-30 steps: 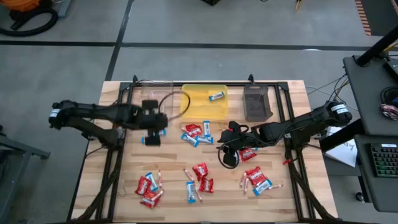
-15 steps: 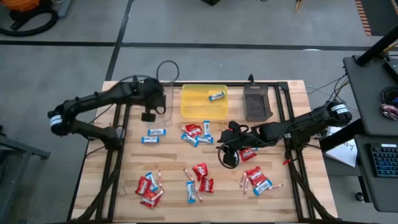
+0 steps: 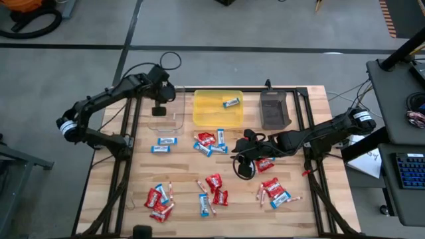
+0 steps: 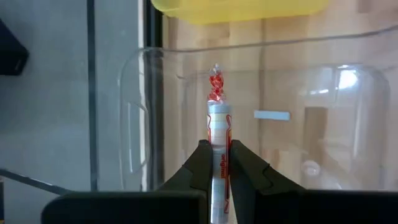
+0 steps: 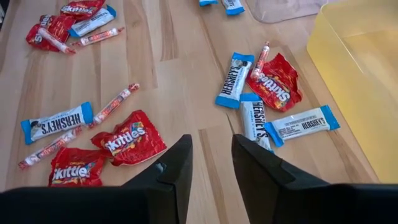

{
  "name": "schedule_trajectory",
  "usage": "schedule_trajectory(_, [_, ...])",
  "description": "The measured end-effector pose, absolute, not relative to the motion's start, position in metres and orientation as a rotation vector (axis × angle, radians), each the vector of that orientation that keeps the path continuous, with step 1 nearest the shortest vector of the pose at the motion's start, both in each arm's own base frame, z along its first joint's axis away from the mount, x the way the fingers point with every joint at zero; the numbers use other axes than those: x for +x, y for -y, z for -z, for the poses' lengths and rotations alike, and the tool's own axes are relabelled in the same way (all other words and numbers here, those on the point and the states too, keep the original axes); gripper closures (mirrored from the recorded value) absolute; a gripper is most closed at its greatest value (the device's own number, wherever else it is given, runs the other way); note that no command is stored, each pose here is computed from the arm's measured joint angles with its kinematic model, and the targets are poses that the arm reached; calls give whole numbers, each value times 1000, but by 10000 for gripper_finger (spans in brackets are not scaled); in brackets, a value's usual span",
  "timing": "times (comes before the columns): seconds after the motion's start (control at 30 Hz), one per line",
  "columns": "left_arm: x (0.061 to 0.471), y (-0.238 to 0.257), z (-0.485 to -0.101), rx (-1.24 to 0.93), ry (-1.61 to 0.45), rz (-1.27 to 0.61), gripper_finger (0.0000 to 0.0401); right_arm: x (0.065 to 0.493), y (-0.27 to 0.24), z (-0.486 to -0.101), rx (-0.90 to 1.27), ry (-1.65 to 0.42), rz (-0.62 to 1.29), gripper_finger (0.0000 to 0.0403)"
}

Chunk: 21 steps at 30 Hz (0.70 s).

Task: Sort candy
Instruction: Put the orange candy into the transparent bin

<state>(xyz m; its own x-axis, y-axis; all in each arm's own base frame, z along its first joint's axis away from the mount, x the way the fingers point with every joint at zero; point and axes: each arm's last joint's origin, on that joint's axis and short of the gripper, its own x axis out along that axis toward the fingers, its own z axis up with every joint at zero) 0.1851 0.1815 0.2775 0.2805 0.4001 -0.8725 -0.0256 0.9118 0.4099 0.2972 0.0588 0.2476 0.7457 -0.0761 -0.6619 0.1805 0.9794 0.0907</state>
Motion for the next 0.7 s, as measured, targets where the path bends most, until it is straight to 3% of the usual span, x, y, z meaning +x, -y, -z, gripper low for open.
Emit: schedule_trajectory(0.7, [192, -222, -230, 208, -1389, -326, 393, 298, -59, -248, 157, -702, 140, 313])
